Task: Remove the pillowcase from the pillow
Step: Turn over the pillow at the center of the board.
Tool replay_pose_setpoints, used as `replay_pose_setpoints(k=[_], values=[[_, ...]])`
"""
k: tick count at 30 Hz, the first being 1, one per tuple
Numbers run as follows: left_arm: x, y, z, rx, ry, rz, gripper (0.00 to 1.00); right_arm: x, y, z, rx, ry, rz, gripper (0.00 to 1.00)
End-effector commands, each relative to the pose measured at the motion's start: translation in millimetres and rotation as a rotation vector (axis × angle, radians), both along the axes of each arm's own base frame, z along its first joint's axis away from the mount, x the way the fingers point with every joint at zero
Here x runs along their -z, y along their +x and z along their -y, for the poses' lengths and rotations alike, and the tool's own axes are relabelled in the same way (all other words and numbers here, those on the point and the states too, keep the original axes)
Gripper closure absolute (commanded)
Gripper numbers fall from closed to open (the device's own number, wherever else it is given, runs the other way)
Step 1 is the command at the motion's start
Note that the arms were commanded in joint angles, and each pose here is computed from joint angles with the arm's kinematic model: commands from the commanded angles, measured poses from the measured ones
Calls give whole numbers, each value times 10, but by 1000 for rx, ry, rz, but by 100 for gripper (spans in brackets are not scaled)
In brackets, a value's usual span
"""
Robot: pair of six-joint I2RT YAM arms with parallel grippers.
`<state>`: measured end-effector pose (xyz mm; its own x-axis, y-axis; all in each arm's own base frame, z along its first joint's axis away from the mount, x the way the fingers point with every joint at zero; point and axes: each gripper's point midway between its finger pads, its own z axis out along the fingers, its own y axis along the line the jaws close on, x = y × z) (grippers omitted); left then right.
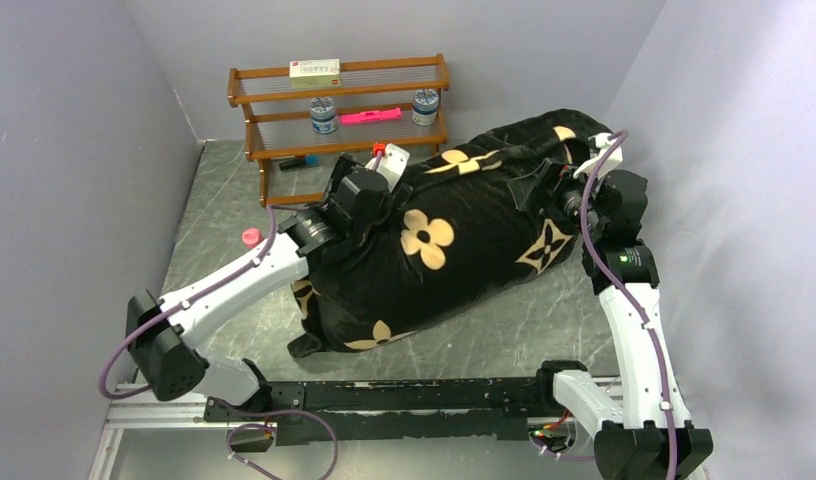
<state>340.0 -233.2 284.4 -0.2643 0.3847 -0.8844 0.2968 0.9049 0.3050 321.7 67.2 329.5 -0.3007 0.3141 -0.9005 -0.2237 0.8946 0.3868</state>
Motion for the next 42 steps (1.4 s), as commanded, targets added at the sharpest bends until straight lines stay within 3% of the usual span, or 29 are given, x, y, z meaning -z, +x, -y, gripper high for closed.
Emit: replay_pose_setpoints(k=[1,9,19,24,28,31,32,35,36,42], values=[[355,145,-185,-83,155,-93,3,-206,-7,-47,-22,29,52,0],[202,287,56,-35,113,-77,3,277,-2,-86,-15,99,-52,0],[555,266,58,-31,161,-136,3,896,-121,-52,22,110,-175,0],[310,253,120,-10,90,-108,3,981,-109,-113,-13,126,-186,3],[-35,136,167,52,-13,-73,3,973,-46,-173,-46,146,-174,25],[-281,17,155,93,-83,-45,3,943,-6,-251,-89,171,-164,54],[-354,-20,147,103,-106,-36,3,925,8,-269,-99,177,-161,69],[-589,-130,105,135,-157,-1,3,882,73,-293,-112,175,-154,95],[-654,-157,86,140,-169,9,3,851,108,-297,-114,174,-149,100],[-802,-332,18,189,-206,22,3,733,234,-366,-132,168,-120,100]])
